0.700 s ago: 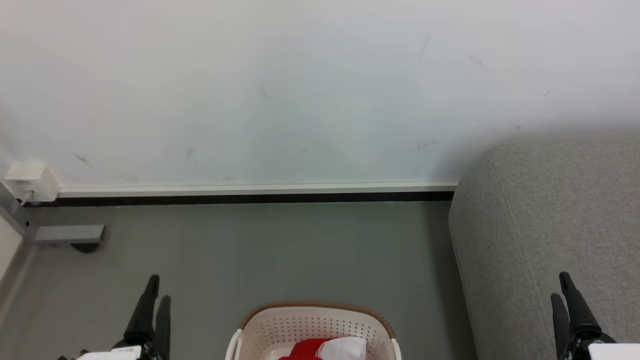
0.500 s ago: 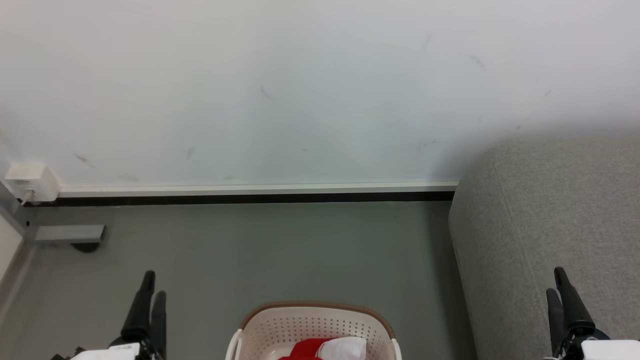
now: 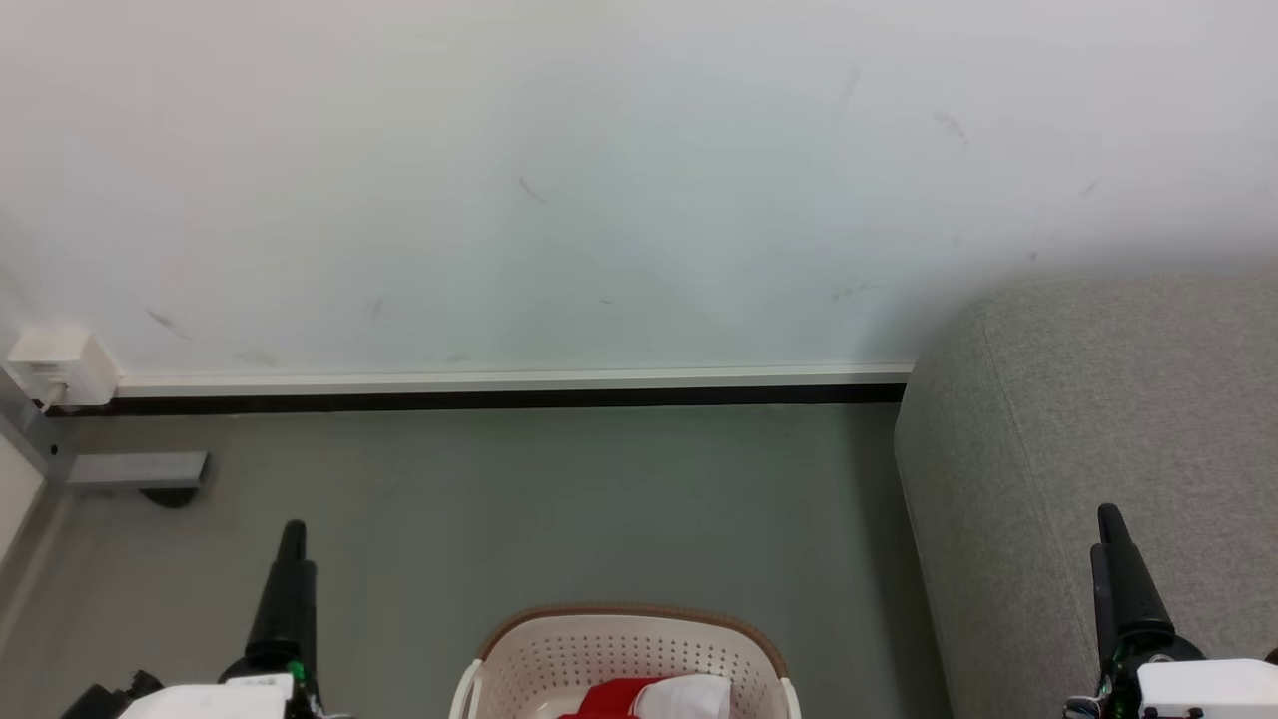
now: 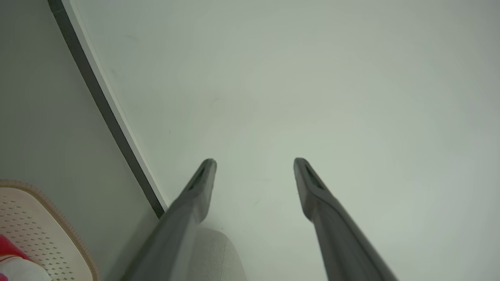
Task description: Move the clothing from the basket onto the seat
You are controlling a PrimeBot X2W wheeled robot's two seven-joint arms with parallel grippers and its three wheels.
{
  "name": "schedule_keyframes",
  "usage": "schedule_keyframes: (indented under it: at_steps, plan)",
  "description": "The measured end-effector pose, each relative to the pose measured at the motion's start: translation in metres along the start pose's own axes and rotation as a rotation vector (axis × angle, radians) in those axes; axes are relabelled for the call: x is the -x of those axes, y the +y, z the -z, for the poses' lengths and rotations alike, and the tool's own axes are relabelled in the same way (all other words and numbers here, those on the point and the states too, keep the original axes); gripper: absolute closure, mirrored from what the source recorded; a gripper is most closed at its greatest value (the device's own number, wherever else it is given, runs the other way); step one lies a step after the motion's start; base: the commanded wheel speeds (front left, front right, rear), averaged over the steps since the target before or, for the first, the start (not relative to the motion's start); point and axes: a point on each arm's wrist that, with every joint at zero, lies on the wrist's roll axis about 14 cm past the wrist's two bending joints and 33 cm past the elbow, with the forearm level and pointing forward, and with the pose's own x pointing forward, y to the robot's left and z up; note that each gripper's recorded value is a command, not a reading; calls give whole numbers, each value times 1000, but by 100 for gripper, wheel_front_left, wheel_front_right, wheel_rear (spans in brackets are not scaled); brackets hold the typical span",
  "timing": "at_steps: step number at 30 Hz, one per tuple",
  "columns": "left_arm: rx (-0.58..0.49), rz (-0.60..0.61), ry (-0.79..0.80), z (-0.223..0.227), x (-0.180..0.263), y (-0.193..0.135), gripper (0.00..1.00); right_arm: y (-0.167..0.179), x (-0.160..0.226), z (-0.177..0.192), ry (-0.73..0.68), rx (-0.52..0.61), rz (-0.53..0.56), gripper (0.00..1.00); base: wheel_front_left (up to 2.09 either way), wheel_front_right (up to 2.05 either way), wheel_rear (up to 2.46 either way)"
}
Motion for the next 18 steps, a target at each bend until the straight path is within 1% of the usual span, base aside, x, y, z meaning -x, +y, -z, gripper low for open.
schedule_keyframes:
  at_steps: [3,11,18]
  plan:
    - [-43,4,-8,-1,1,-1,0,3,0,0,-5,32,-11,0,0,0,0]
    - [-131,18,-24,-4,0,-5,0,11,0,-1,-7,177,-36,0,0,0,0]
    - [-283,45,-33,-3,0,-13,0,14,1,-1,-9,325,-50,0,0,0,0]
